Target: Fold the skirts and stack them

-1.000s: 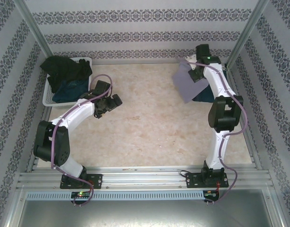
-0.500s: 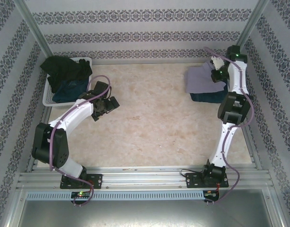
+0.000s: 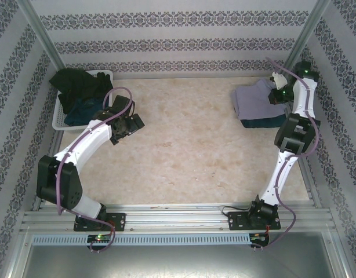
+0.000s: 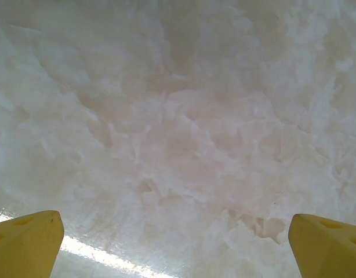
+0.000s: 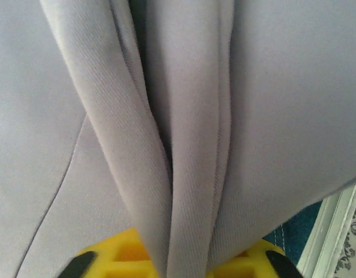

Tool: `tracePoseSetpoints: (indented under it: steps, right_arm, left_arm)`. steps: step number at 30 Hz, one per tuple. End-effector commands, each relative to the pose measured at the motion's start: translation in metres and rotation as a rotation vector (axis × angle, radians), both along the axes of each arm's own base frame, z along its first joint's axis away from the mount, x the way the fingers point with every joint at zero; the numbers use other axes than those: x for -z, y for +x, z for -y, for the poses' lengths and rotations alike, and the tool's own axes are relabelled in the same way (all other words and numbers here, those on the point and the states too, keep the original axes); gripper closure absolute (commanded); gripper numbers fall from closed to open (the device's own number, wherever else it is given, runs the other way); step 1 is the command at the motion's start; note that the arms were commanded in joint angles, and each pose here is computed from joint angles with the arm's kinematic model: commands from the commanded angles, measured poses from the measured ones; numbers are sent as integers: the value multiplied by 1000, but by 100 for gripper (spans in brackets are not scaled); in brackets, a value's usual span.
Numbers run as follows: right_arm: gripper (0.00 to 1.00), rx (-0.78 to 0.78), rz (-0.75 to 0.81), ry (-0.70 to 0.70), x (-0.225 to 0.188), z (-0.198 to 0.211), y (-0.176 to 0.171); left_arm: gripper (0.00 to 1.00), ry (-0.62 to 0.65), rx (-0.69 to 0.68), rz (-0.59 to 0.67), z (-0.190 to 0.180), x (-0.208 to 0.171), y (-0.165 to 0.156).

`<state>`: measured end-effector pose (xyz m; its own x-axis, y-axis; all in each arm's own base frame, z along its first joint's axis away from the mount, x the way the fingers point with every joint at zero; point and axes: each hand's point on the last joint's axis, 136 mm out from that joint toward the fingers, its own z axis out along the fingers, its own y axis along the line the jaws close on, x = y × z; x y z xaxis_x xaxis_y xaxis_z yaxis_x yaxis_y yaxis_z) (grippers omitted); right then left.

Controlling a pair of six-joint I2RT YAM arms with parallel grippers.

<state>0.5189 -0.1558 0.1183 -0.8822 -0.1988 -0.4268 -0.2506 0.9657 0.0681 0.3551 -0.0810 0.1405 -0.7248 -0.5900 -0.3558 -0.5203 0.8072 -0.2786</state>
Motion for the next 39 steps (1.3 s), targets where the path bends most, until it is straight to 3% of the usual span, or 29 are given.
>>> tracePoseSetpoints:
  steps: [1, 3, 10, 12, 13, 14, 20, 22, 25, 29, 31, 39]
  right_arm:
    - [59, 69, 15, -97, 16, 21, 15]
    - [47, 143, 49, -137, 5, 32, 21]
    - [34, 421, 265, -483, -81, 74, 24]
    - [22, 458, 305, -431, -99, 63, 19]
    - [9, 448, 318, -371, -104, 52, 17]
    - [2, 444, 338, -287, -109, 37, 17]
    - [2, 347, 284, 416, -108, -78, 13]
    - [2, 344, 221, 534, -94, -105, 12]
    - [4, 347, 131, 506, -61, -124, 8]
    - [15, 373, -43, 526, -18, -128, -5]
    - [19, 398, -92, 498, 1, -123, -13]
    - [19, 523, -175, 274, 47, -83, -32]
  left_arm:
    - [0, 25, -31, -3, -10, -9, -9]
    - [0, 29, -32, 2, -11, -11, -9]
    - [0, 53, -27, 23, -15, -16, -9]
    - [0, 71, -27, 39, -19, -20, -8]
    - [0, 77, -28, 44, -20, -22, -9]
    - [0, 84, -27, 52, -22, -24, -9]
    - [0, 80, -25, 88, -23, -27, -9]
    - [0, 70, -21, 92, -22, -25, -10]
    - [0, 72, -16, 81, -22, -19, -13]
    - [0, 77, -4, 63, -23, -13, -17]
    - [0, 79, -6, 60, -24, -11, -20]
    - [0, 114, -53, 90, -46, -20, -25]
